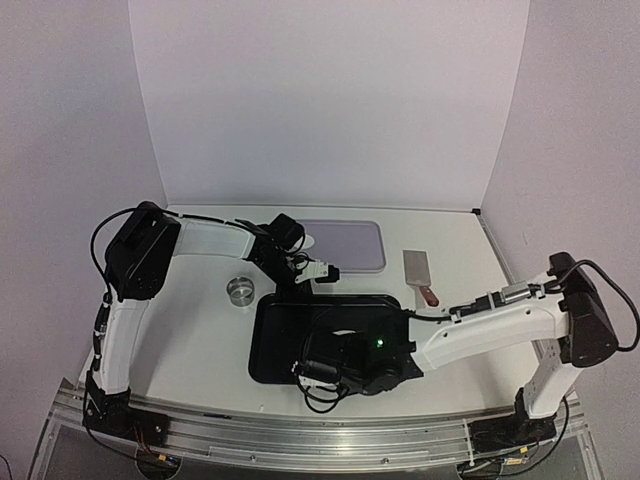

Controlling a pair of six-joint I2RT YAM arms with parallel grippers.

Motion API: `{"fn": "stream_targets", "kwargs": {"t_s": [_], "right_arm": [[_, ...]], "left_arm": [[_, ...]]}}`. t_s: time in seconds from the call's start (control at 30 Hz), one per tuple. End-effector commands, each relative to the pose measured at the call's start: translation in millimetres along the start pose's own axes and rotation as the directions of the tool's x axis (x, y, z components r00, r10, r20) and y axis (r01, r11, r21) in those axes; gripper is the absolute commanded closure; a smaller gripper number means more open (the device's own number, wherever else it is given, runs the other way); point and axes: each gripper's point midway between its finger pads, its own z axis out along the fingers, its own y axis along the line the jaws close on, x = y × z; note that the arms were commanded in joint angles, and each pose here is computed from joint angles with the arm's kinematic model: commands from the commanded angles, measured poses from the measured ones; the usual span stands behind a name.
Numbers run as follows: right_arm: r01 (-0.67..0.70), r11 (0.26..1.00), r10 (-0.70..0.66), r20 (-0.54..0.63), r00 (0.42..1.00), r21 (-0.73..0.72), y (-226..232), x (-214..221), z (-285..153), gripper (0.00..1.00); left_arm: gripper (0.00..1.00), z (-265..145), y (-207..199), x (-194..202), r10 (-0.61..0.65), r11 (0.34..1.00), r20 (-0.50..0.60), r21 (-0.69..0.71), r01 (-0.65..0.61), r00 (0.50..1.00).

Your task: Roll out the dumpling wrappers from the dough

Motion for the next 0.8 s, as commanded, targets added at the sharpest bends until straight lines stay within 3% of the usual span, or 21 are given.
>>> {"fn": "stream_targets", "kwargs": {"t_s": [0.0, 0.2, 0.43, 0.77], "right_arm": [[-0.002, 0.961, -0.051, -0.185, 0.981, -0.277, 87, 61, -6, 1.0], [0.041, 0.963, -0.089, -0.172, 0.981, -0.267, 70, 48, 8, 1.0], [0.0, 0.975, -0.031, -0.133, 0.991, -0.223, 34, 24, 22, 1.0], [-0.085, 0.955, 0.012, -0.249, 0.968, -0.285, 104, 63, -15, 1.0]], "left_arm": [[1.0, -1, 29, 11, 0.064, 0.991, -0.052, -0.115, -0.07, 0.997], [1.0, -2, 28, 11, 0.064, 0.991, -0.054, -0.117, -0.07, 0.996], [1.0, -6, 30, 7, 0.068, 0.989, -0.05, -0.127, -0.074, 0.996], [1.0, -3, 31, 8, 0.065, 0.989, -0.045, -0.127, -0.07, 0.997]]}}
